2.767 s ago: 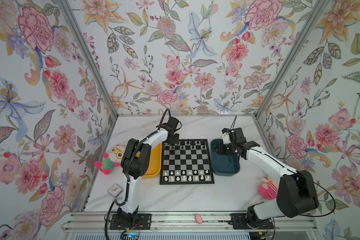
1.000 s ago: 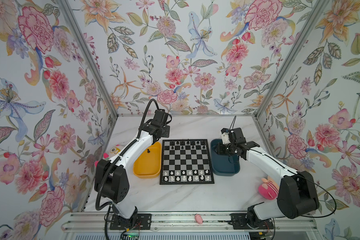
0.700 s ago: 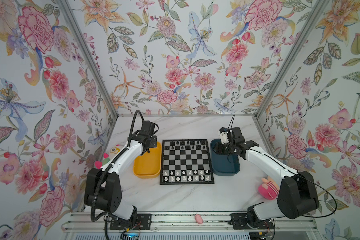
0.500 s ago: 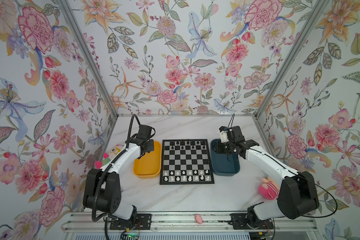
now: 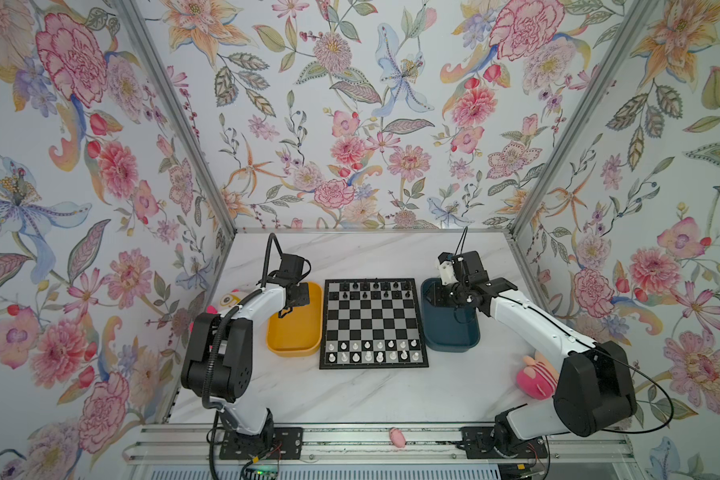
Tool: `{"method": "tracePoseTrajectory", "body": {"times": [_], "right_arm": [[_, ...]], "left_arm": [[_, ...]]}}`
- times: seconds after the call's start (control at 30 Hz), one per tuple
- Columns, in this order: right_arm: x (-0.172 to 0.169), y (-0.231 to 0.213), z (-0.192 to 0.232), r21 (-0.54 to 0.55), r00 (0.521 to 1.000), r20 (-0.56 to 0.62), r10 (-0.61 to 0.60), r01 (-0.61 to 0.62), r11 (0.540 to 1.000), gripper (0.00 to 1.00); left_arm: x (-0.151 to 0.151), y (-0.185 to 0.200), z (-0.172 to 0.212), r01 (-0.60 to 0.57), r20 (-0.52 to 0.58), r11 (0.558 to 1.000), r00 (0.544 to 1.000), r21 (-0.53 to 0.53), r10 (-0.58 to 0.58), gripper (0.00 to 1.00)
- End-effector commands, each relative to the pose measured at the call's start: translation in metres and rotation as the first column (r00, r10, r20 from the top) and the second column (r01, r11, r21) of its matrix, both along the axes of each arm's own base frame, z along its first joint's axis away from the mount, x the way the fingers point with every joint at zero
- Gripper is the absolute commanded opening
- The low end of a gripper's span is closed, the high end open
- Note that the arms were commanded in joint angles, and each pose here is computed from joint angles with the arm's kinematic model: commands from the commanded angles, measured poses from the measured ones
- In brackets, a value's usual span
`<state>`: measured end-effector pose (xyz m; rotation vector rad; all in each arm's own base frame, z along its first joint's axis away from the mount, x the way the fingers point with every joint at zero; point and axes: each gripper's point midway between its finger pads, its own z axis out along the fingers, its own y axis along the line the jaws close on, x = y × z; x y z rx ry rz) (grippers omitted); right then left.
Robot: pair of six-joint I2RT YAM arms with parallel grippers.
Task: Set up the chess pieces on the board
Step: 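Lower the open left gripper around the last black piece in the yellow tray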
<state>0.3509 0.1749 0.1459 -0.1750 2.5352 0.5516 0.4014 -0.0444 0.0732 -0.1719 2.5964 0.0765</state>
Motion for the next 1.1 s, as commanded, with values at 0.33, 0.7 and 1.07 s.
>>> {"method": "tracePoseTrajectory", "body": {"times": [0.33,0.7,1.07], "right_arm": [[0.001,0.001,-0.001,-0.01,1.0,-0.015,-0.016,0.016,1.0,0.29],[0.0,-0.001,-0.003,-0.015,1.0,-0.02,-0.019,0.019,1.0,0.29],[-0.001,-0.001,-0.004,-0.017,1.0,-0.02,-0.02,0.02,1.0,0.29]], "left_arm": [[0.012,0.006,-0.018,-0.008,-0.013,1.0,1.0,-0.027,0.008,0.37],[0.015,0.009,-0.029,-0.01,-0.037,1.0,0.999,-0.028,0.009,0.36],[0.015,0.007,-0.034,-0.007,-0.049,0.999,0.999,-0.04,0.005,0.31]]}}
